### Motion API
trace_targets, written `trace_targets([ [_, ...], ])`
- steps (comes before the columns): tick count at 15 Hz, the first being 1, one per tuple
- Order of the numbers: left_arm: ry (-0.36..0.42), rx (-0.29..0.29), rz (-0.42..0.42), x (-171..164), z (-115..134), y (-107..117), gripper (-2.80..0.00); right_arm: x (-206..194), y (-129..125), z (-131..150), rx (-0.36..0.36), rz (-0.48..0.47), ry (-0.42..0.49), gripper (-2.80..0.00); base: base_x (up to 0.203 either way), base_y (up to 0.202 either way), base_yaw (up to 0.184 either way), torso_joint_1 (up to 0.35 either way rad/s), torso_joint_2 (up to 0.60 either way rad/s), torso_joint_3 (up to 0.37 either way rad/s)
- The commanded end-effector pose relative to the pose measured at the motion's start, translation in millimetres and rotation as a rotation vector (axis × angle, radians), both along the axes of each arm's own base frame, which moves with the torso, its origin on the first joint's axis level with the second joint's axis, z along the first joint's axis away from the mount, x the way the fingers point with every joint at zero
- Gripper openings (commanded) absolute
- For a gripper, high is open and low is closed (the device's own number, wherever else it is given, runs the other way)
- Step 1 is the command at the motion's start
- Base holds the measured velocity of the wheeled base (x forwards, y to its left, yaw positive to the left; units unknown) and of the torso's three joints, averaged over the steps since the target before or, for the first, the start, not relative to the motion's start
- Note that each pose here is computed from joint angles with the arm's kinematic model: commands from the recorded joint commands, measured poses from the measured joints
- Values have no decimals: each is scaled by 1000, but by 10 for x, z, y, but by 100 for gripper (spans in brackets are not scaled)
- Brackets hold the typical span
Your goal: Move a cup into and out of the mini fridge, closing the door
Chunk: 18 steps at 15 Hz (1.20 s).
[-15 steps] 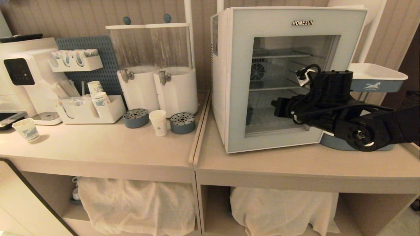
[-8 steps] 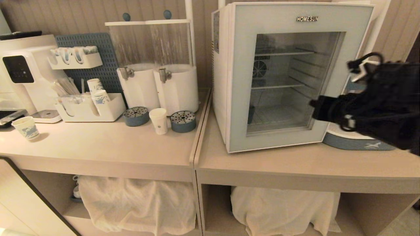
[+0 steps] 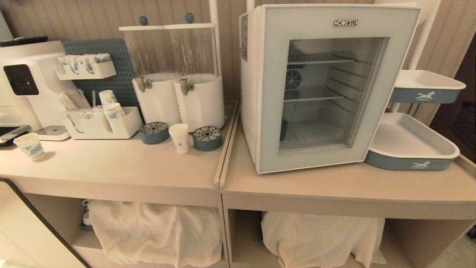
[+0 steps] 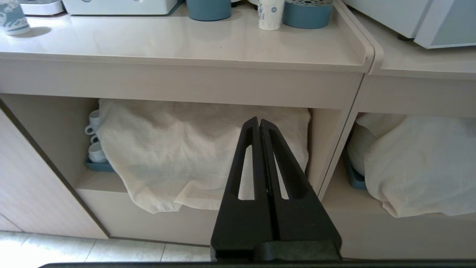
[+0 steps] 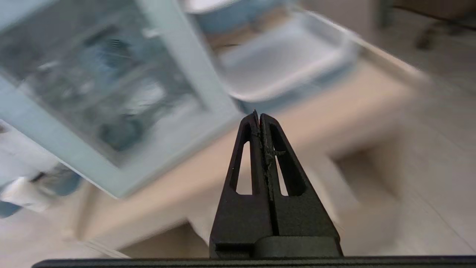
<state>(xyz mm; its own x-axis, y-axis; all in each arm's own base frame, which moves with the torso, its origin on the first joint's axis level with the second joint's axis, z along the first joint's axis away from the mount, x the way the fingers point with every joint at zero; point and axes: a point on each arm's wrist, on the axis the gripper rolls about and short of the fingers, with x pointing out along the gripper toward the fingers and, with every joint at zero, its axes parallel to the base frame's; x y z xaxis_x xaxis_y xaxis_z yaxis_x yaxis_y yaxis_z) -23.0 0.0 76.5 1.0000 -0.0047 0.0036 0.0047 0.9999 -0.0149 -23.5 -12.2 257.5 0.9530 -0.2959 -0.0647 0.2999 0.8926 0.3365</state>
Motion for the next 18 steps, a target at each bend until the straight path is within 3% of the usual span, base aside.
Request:
trace_targets([
  [1, -3, 0, 0, -1, 0, 0, -280, -714, 14, -442, 14, -29, -75, -280, 0, 0, 0, 0, 0, 0],
  [3, -3, 0, 0, -1, 0, 0, -280, -852, 65, -725, -34, 131, -149, -280, 0, 0, 0, 0, 0, 0],
  [4, -3, 0, 0, -1, 0, 0, -280, -741, 79, -874, -58, 161, -154, -280, 0, 0, 0, 0, 0, 0],
  [8, -3, 0, 0, -1, 0, 0, -280, -57, 104, -1673, -229, 235, -48, -280, 0, 0, 0, 0, 0, 0],
  [9, -3, 0, 0, -1, 0, 0, -280, 1, 110, -1851, -269, 263, 18, -280, 0, 0, 0, 0, 0, 0],
  [10, -3, 0, 0, -1, 0, 0, -280, 17, 114, -1915, -317, 286, 50, -280, 0, 0, 0, 0, 0, 0],
  [12, -3, 0, 0, -1, 0, 0, -280, 1, 120, -1810, -398, 304, 4, -280, 0, 0, 0, 0, 0, 0],
  [18, -3, 0, 0, -1, 0, 0, -280, 5, 121, -1812, -389, 304, -3, -280, -7, 90, 3, 2, -1, 3],
])
